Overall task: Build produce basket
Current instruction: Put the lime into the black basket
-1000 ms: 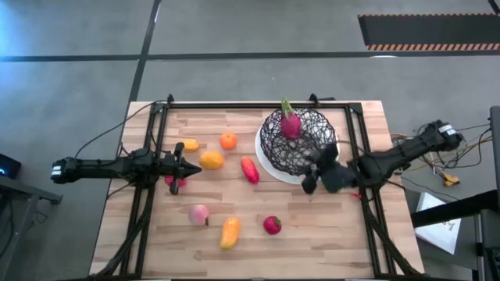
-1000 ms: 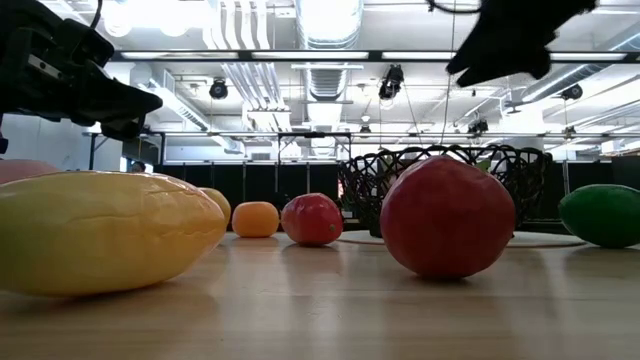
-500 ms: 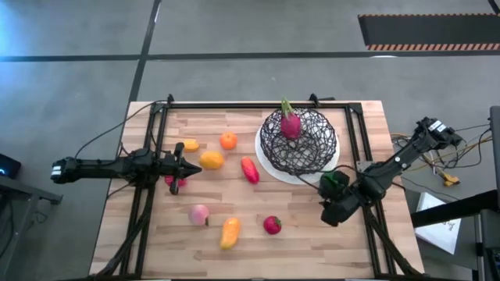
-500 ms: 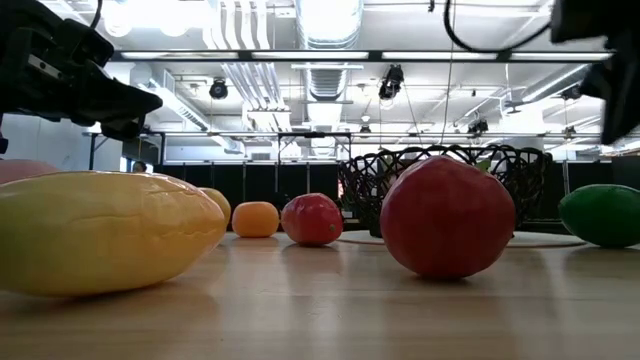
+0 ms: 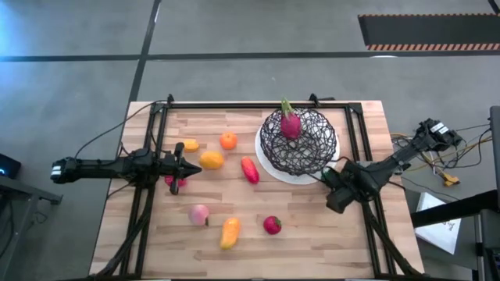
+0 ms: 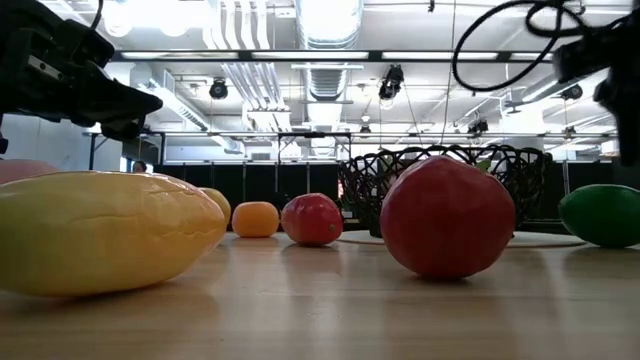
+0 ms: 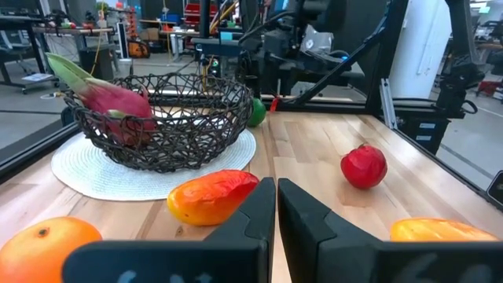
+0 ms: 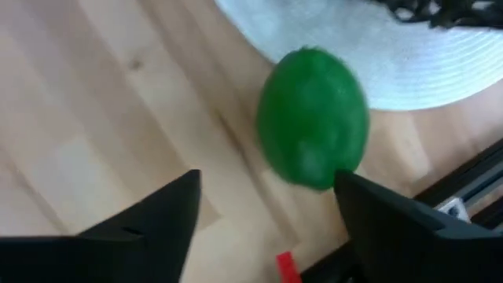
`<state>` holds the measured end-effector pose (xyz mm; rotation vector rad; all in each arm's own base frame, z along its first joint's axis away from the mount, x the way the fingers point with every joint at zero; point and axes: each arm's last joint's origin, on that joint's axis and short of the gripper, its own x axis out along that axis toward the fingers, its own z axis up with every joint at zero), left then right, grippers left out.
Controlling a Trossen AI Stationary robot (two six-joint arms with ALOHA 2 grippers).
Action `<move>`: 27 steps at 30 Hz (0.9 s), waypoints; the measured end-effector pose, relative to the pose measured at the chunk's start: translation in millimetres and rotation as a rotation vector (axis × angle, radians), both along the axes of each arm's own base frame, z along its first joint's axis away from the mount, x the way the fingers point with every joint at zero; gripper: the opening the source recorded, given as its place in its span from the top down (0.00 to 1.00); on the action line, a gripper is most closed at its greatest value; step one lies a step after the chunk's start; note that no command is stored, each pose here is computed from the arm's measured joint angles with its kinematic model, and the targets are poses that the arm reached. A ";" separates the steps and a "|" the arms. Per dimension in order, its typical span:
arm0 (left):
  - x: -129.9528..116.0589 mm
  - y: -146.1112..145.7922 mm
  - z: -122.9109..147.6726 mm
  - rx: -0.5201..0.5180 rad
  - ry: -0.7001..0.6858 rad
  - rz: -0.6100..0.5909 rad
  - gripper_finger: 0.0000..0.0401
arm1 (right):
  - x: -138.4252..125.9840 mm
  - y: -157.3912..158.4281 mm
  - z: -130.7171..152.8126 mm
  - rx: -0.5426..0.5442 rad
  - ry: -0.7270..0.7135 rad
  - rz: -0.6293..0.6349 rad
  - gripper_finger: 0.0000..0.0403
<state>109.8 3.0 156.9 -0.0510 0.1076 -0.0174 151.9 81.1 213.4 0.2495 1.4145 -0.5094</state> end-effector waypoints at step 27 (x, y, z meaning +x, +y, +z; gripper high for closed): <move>0.1 0.0 -0.1 0.000 0.001 0.000 1.00 | 4.6 -39.6 -65.0 -0.052 0.054 0.107 0.17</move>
